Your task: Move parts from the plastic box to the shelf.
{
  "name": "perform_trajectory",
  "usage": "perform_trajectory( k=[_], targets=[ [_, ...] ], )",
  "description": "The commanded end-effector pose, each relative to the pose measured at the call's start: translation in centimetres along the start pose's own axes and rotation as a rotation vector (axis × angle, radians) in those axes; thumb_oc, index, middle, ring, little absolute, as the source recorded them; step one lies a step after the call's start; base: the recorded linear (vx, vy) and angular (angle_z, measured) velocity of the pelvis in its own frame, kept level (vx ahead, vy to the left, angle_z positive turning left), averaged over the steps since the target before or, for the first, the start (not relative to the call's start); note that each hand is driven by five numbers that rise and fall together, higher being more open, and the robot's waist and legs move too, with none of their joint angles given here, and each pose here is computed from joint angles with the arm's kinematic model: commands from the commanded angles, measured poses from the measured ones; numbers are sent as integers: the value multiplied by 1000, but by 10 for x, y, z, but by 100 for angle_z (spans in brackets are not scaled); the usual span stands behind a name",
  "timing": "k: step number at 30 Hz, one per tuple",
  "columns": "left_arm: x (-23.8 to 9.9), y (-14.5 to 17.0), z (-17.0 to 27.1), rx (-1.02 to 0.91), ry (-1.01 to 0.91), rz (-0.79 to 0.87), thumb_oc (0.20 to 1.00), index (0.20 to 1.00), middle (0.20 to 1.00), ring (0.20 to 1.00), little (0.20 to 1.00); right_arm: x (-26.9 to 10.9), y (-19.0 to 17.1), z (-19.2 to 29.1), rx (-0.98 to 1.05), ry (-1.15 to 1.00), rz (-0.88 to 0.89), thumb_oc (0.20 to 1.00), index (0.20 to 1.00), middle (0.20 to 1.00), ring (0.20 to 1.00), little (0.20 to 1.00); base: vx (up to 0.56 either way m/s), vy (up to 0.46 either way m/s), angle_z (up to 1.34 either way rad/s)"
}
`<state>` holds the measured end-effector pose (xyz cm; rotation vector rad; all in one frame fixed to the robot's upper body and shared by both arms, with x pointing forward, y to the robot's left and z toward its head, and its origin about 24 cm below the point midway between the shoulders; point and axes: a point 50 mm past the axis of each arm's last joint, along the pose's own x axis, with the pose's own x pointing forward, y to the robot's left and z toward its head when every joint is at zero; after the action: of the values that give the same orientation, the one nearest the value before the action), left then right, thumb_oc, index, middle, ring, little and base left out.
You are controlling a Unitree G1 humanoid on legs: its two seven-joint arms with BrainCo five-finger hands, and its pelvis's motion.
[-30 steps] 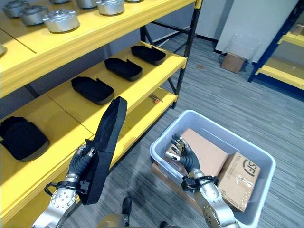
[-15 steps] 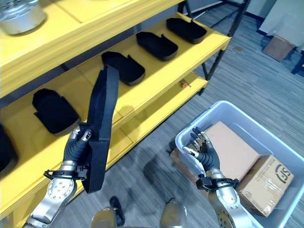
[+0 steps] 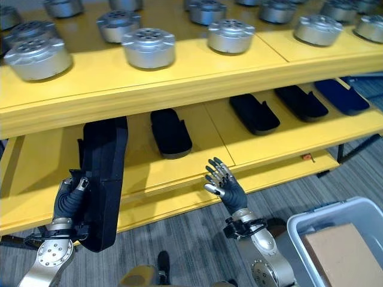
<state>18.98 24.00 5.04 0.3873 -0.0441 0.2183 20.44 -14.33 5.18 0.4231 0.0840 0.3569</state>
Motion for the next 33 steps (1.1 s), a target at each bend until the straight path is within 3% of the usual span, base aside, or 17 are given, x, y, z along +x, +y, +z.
perform_trajectory(
  k=[1,6,12,16,22,33],
  targets=[
    [15,0,44,2,-241,-76,200,200,200,200,200,2,-2,11,28,-15,54,1000,1000,1000,1000,1000,-129,220,24],
    [16,-5,40,-27,-200,-173,200,200,200,200,200,11,8,15,48,-64,112,1000,1000,1000,1000,1000,-145,174,0],
    [21,-5,31,-24,-166,-120,200,200,200,200,200,8,7,22,-86,-102,82,1000,1000,1000,1000,1000,-32,112,16],
    [12,-16,23,-101,-135,-80,200,200,200,200,200,-6,-5,24,-123,-101,58,1000,1000,1000,1000,1000,91,-114,55],
    [8,-31,31,-151,-171,-156,200,200,200,200,200,-11,-10,19,-112,-105,25,1000,1000,1000,1000,1000,42,-153,15],
    [9,-31,28,-155,-153,-232,200,200,200,200,200,-19,-30,42,-357,-208,-100,1000,1000,1000,1000,1000,-8,-112,10]
  ],
)
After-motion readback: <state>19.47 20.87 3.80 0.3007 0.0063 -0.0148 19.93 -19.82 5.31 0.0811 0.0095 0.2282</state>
